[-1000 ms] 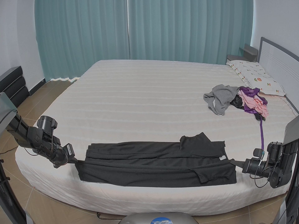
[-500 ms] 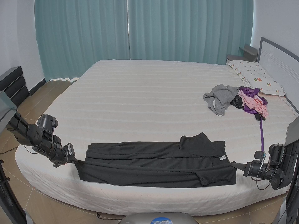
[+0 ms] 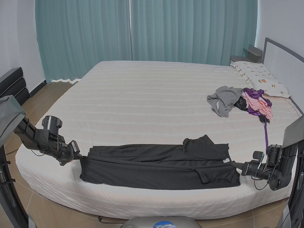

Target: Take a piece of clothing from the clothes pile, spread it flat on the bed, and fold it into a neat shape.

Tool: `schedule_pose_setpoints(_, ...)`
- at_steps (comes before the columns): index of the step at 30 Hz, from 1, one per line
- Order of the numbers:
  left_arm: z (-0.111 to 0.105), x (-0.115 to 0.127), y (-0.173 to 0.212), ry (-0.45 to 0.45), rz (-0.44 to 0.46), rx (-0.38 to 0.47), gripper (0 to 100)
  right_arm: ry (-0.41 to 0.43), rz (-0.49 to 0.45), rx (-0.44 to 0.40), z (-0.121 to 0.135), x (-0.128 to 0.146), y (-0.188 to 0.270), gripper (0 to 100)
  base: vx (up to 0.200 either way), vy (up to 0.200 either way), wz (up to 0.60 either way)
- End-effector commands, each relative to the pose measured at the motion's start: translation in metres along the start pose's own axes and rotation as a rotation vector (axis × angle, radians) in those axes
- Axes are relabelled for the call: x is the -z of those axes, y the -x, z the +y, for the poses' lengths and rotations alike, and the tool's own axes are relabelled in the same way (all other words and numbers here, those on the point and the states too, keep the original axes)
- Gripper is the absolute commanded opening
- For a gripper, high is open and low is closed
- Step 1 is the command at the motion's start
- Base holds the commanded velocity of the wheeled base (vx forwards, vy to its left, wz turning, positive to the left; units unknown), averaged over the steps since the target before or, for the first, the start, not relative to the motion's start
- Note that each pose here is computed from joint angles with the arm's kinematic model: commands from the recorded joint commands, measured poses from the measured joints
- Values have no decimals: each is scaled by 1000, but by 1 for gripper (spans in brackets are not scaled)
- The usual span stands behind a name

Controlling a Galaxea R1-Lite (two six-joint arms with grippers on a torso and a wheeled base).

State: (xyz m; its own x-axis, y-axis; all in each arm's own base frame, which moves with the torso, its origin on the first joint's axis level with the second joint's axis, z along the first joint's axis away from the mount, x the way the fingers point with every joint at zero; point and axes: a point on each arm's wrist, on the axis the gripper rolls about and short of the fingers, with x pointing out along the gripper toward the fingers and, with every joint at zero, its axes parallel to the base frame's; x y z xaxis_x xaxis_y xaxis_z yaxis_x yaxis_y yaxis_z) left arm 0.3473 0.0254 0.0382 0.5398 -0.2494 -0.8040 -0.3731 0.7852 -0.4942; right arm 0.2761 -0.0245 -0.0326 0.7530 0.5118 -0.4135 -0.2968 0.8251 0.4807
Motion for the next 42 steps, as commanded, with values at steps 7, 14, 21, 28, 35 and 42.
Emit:
schedule_pose_setpoints(7, 7, 7, -32, 4, 40, -76, 0, 3, 14, -9, -8, 7, -17, 0, 0, 0, 0)
schedule_pose_setpoints(14, 3, 8, -40, -12, 31, -87, 0, 6, 9, 12, -12, 8, -23, 0, 0, 0, 0)
schedule_pose_setpoints(21, -1, 2, -44, 37, -33, -47, 0, 18, -4, 31, -14, 7, -30, 0, 0, 0, 0)
schedule_pose_setpoints(28, -1, 3, -42, 43, -40, -43, 0, -34, -32, 35, -13, 0, -29, 0, 0, 0, 0)
schedule_pose_setpoints(35, -1, 5, -45, 36, -33, -51, 0, -38, -21, 33, -13, 3, -30, 0, 0, 0, 0)
schedule_pose_setpoints(42, -3, 8, -46, 31, -28, -55, 100, -50, 2, 38, -14, 10, -31, 100, 0, 0, 0)
